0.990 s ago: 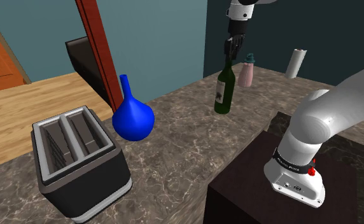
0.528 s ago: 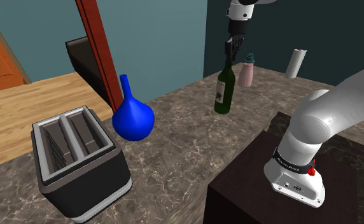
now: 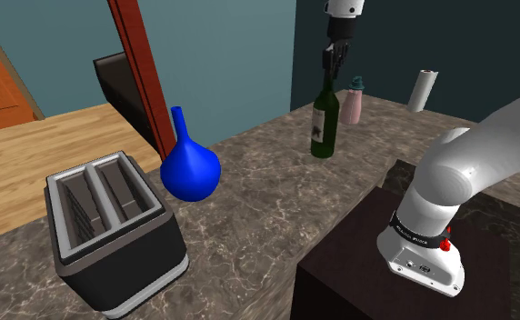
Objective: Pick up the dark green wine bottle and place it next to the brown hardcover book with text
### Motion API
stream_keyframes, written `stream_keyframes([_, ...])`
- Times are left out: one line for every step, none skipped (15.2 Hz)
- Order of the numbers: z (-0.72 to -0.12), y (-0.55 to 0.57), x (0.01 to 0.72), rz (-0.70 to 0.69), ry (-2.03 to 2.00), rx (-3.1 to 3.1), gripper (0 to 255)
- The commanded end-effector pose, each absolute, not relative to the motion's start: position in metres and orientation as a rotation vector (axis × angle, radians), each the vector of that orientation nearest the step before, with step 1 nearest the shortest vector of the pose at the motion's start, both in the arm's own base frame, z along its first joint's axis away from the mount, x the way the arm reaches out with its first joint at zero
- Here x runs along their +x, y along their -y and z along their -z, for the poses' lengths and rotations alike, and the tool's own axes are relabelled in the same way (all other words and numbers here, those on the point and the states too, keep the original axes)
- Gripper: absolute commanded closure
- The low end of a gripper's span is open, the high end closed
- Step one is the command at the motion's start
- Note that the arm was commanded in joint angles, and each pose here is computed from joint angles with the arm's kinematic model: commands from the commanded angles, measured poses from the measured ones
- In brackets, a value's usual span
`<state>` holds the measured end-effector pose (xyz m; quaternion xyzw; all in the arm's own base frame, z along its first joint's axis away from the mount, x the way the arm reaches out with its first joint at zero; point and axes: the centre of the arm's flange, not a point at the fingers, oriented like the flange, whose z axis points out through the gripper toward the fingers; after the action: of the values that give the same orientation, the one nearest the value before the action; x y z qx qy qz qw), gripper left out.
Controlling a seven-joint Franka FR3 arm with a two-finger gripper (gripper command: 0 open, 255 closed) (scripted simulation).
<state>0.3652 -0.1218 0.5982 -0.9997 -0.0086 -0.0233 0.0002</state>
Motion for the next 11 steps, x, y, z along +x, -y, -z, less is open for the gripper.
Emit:
stream_keyframes([-0.609, 0.121, 0.365, 0.073, 0.027, -3.14, 255])
stream_keyframes([-0.614, 0.121, 0.365, 0.073, 0.027, -3.14, 255])
stream_keyframes([-0.619, 0.121, 0.365, 0.073, 0.027, -3.14, 255])
stream_keyframes([-0.625, 0.121, 0.365, 0.073, 0.027, -3.14, 255])
stream_keyframes([-0.63, 0.121, 0.365, 0.073, 0.027, -3.14, 255])
stream_keyframes([-0.635, 0.121, 0.365, 0.073, 0.027, -3.14, 255])
stream_keyframes([-0.641, 0.121, 0.365, 0.073, 0.027, -3.14, 255])
stream_keyframes([-0.646, 0.121, 0.365, 0.073, 0.027, -3.14, 255])
stream_keyframes([-0.651, 0.121, 0.365, 0.073, 0.027, -3.14, 255])
stream_keyframes([-0.656, 0.121, 0.365, 0.073, 0.027, -3.14, 255])
stream_keyframes([-0.662, 0.121, 0.365, 0.073, 0.027, -3.14, 255])
